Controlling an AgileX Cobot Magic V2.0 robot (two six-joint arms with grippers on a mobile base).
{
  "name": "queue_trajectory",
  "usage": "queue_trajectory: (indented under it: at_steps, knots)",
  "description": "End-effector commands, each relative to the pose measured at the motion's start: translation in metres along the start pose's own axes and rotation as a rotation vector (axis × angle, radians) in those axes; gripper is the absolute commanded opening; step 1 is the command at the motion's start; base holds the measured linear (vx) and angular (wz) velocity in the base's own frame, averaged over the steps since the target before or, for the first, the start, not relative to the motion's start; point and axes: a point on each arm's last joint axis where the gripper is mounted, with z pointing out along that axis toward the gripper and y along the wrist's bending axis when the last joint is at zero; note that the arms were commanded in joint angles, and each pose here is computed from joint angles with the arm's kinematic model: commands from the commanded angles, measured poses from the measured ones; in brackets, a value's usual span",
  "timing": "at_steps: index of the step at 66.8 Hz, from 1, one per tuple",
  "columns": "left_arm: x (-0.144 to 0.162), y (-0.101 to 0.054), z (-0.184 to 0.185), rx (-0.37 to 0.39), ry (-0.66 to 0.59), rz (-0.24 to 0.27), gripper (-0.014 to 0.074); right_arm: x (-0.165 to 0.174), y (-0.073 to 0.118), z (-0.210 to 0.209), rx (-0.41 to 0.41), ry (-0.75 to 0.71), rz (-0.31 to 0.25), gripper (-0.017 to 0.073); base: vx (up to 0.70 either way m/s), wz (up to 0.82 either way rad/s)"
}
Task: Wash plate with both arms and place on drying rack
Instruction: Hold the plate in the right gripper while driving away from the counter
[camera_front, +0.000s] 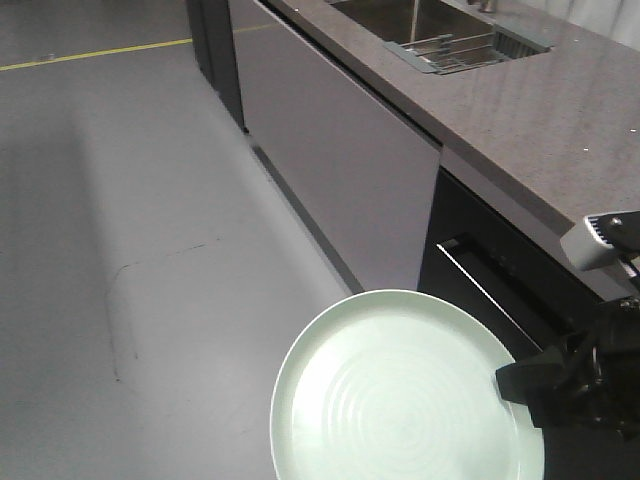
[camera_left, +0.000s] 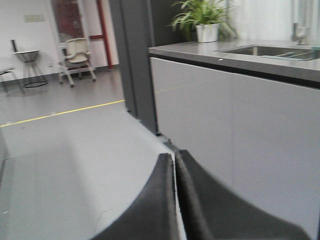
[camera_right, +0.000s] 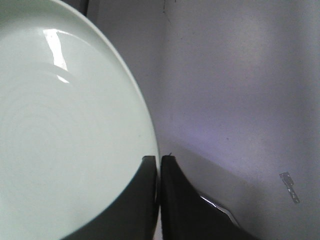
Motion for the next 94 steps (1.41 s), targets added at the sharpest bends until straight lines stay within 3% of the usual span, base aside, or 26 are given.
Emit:
queue_trajectory:
  at_steps: [1,94]
  knots:
    - [-0.0157,-0.0011,-0.0029,0.012,-0.112,-0.004,-0.0006,-0.0081,0.0056,-0.0081,-0.019,-0.074,-0.007,-0.0004,-0.01,0.49]
    - [-0.0157,-0.0011,-0.0029,0.012,-0.112,-0.004,-0.0006,-0.0072,0.0060,-0.0081,-0.023,-0.065,-0.007,-0.0004,0.13,0.26]
